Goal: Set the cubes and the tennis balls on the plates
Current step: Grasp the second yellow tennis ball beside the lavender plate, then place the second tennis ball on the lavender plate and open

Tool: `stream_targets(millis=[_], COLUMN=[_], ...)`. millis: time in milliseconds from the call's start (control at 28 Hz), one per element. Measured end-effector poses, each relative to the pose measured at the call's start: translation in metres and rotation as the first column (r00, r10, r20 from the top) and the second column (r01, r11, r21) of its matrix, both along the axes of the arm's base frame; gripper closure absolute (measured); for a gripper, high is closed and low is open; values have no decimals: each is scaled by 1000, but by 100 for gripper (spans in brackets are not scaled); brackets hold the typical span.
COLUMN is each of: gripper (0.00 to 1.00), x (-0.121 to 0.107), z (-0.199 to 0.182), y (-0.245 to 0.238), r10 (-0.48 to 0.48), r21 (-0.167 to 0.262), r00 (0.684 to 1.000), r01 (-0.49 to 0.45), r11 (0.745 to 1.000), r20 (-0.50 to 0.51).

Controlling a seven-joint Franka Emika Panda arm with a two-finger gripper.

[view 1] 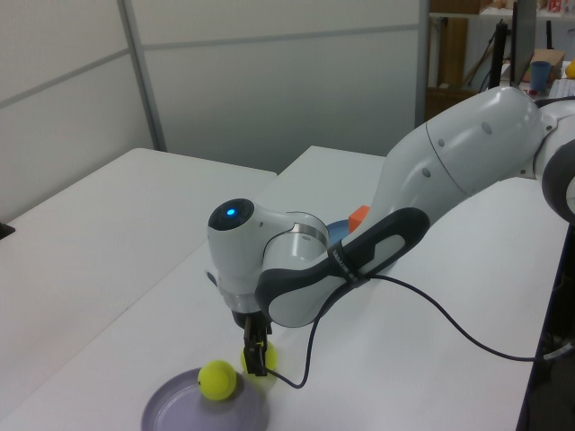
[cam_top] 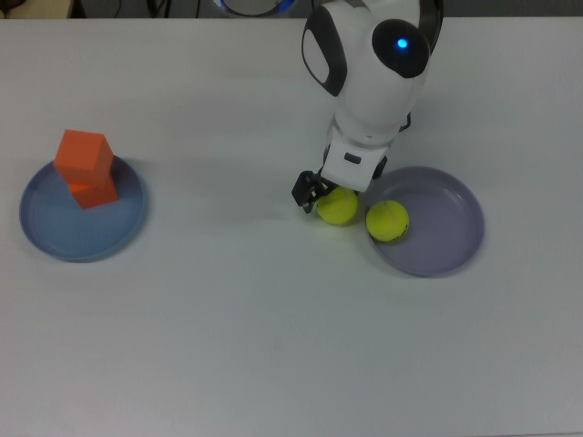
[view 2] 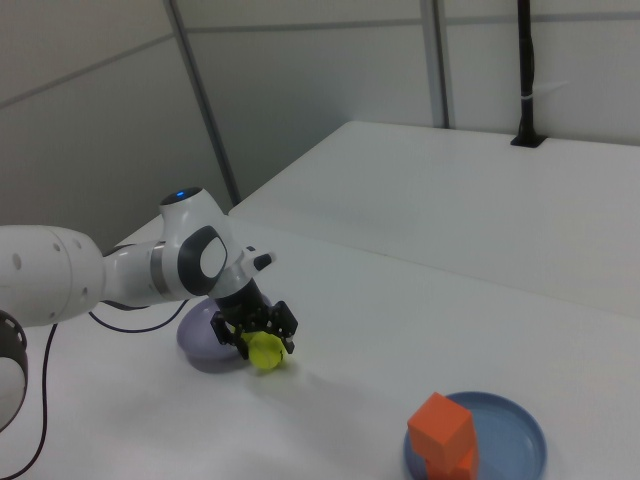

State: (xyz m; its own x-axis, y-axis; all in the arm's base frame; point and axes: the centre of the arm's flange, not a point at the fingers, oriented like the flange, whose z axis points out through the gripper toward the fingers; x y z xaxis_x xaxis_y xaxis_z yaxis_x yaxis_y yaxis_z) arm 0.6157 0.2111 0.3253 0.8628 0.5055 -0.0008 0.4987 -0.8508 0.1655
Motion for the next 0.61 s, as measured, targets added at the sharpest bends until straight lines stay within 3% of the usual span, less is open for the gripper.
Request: stream_targets(millis=[107,321,607], gripper=[6,31,32], x=[5,17,22], z=[-6,-13,30], y=[-3,-10,-10], r10=[19,37,53], r21=[1,14,42], r00=[1000,999,997], r01=[-19,-37,-56], r11=[1000,999,998], r20=[-6,6,54])
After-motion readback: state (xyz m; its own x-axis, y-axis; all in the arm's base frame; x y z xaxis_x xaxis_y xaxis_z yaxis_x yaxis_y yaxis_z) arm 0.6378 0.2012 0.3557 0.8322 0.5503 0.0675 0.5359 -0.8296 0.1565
